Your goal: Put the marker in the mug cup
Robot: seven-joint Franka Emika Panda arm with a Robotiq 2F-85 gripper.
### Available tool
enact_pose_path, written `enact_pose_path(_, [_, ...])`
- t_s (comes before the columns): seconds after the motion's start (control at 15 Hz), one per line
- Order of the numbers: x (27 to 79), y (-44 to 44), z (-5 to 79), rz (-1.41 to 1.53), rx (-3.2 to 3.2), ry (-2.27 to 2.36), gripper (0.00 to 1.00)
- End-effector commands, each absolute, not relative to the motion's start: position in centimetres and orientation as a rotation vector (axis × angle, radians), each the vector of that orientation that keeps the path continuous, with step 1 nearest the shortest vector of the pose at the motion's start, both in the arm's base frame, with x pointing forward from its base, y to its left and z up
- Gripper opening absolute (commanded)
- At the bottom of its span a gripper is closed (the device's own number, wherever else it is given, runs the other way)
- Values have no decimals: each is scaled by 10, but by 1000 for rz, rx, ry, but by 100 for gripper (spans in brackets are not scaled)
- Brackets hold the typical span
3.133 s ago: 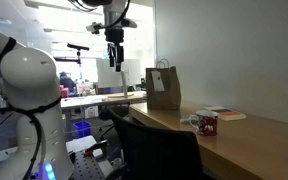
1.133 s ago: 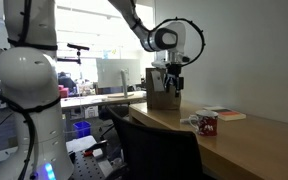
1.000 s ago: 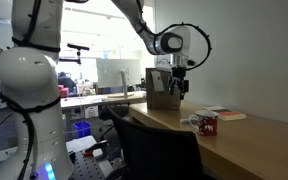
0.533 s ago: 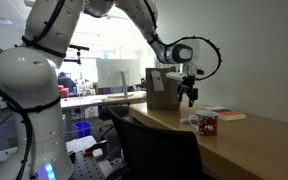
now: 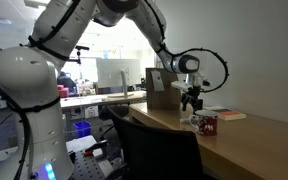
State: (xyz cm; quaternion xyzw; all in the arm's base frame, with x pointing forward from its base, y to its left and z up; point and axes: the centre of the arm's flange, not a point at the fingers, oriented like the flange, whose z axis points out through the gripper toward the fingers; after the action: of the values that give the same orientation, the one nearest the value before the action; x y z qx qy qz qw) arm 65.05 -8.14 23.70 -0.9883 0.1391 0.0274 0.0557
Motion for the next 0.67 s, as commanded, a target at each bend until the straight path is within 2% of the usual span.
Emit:
enact_pose_path(0.0, [658, -68, 217, 161, -2971, 405, 100])
enact_pose_path(0.07, [656, -64, 210, 179, -2968, 405, 99])
enact_pose_path(0.13, [655, -62, 204, 193, -2966, 408, 75])
enact_pose_path(0.2, [654, -61, 199, 199, -2966, 409, 75])
enact_pose_path(0.27, [653, -60, 196, 202, -2969, 411, 68])
enact_pose_path(0.6, [655, -57, 201, 175, -2997, 397, 31])
